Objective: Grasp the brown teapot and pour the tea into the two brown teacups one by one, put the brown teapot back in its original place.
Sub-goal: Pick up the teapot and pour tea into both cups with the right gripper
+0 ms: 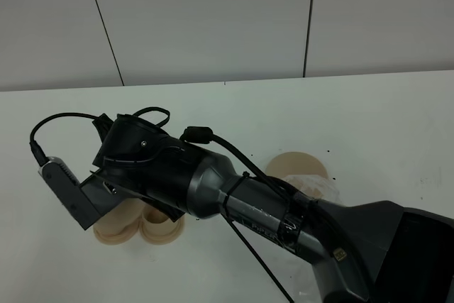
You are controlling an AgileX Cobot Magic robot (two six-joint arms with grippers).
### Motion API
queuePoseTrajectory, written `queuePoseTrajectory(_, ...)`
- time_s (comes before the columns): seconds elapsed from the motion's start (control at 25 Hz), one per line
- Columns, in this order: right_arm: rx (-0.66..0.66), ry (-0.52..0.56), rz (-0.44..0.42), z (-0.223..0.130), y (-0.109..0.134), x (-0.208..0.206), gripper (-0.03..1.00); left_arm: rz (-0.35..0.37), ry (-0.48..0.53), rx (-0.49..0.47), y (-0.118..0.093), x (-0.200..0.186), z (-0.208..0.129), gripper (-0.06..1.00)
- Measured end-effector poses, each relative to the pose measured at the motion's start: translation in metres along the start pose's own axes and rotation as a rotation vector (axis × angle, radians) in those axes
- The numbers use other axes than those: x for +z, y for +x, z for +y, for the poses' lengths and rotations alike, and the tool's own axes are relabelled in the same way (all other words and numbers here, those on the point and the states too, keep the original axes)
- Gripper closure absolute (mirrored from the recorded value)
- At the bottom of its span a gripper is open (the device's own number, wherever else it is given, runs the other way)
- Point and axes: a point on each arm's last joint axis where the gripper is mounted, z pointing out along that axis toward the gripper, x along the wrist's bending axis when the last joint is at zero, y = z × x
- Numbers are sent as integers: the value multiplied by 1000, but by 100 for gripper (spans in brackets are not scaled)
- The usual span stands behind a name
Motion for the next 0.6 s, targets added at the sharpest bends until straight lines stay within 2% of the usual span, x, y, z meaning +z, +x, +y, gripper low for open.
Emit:
queuePoseTrajectory(0.28, 105, -43, 44, -6, -8, -19, 87, 0, 0, 0, 0, 0, 0, 69)
queuePoseTrajectory(0.6, 254, -19, 167, -21, 0, -18, 87, 0, 0, 0, 0, 0, 0, 69)
